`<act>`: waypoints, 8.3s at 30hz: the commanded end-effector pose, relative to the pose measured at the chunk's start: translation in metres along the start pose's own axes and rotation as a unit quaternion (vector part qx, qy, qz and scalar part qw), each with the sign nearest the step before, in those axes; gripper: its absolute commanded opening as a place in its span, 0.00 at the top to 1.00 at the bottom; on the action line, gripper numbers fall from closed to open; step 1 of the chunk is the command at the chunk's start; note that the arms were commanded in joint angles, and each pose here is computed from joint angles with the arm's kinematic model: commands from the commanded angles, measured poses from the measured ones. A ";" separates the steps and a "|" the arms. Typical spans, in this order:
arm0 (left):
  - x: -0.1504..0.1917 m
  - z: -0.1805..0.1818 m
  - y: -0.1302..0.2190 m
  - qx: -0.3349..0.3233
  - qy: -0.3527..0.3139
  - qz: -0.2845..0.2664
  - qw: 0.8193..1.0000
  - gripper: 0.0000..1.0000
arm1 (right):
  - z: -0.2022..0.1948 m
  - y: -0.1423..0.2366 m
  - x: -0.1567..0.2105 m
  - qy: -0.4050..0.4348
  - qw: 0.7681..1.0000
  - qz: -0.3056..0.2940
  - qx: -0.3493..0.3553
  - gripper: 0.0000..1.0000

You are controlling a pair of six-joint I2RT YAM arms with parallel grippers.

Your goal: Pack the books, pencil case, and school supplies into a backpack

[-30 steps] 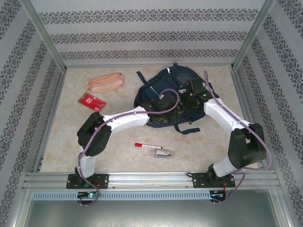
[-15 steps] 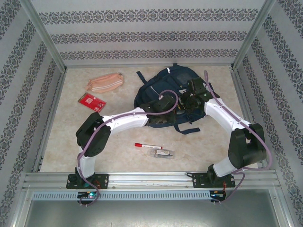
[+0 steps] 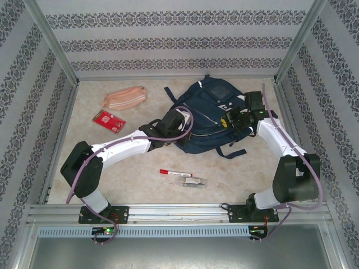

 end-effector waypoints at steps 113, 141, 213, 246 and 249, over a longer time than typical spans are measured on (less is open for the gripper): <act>-0.019 -0.007 -0.036 -0.004 0.123 0.062 0.990 1.00 | 0.070 0.012 0.027 0.051 0.995 -0.071 -0.043 1.00; -0.028 0.011 -0.025 0.183 -0.050 0.020 0.982 0.50 | 0.047 0.017 0.000 0.154 0.986 0.043 -0.043 1.00; -0.005 0.008 -0.065 0.057 0.061 0.082 0.993 0.48 | 0.039 0.032 -0.015 0.177 0.982 0.066 -0.023 1.00; -0.026 0.014 -0.030 0.106 -0.046 0.001 0.993 1.00 | 0.008 0.012 -0.073 0.249 0.956 -0.005 0.158 1.00; -0.023 -0.006 -0.031 0.112 -0.061 0.010 0.992 1.00 | 0.003 0.006 -0.069 0.230 0.960 0.006 0.158 0.81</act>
Point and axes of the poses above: each hand's point on the last joint's axis, 136 mm out from that joint toward the fingers, its own y axis back along the fingers, its own z axis along the line the jaws close on, x = y × z, the point moved 5 cm from there along y, back along the fingers
